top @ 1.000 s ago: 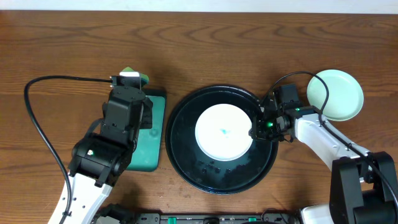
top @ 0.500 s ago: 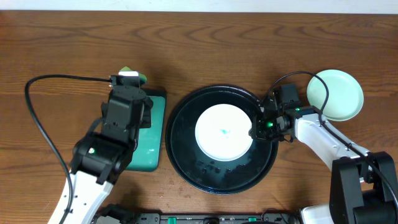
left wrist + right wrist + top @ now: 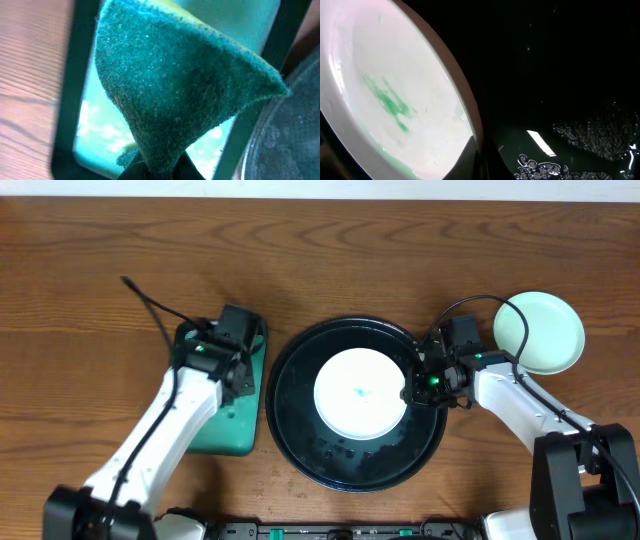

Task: Clean dirty plates on tray and stack at the side
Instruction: 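Grasp the sponge from the water tray with the left gripper, then scrub the white plate with the sponge in the left gripper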

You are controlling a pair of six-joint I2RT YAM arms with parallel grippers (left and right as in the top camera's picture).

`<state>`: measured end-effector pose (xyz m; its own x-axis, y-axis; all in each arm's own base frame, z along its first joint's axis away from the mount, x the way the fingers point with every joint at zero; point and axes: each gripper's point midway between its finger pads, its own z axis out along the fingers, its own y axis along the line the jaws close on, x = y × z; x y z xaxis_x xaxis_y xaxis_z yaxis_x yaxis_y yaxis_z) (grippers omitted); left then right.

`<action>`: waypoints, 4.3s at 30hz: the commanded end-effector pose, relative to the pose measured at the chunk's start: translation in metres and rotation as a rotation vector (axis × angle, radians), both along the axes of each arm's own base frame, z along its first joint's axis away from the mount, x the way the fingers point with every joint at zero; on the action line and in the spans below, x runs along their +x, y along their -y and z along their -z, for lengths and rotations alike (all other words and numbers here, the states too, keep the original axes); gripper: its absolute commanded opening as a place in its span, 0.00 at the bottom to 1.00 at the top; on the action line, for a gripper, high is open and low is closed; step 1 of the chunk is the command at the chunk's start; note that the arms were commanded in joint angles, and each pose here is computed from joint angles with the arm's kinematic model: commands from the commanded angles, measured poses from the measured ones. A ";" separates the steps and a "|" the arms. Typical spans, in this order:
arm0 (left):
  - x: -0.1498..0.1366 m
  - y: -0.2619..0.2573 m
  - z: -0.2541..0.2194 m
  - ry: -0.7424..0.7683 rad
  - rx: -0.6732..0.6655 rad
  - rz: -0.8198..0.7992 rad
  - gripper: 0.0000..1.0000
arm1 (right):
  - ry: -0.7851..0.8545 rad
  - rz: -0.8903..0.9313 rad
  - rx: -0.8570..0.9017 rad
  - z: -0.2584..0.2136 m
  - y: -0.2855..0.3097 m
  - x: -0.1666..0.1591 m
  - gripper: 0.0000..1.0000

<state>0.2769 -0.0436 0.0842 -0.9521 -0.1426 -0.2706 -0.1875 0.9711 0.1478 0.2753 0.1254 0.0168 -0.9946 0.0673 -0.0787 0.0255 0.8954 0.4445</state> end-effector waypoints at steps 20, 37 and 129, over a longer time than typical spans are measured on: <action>-0.002 0.179 -0.023 -0.009 -0.560 0.236 0.07 | -0.068 0.004 0.006 0.006 -0.026 -0.020 0.02; -0.042 0.189 0.081 -0.343 -0.434 0.056 0.07 | -0.115 0.066 -0.058 0.030 -0.048 -0.025 0.01; -0.008 0.239 0.099 -0.301 -0.727 0.285 0.07 | -0.323 0.065 -0.107 0.032 -0.035 -0.072 0.02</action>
<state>0.2321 -0.3188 0.0145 -0.9722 0.2074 0.1092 0.0882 0.7554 -0.6493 0.2263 0.1697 -0.0004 -0.9776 0.1413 0.1558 0.1910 0.9067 0.3762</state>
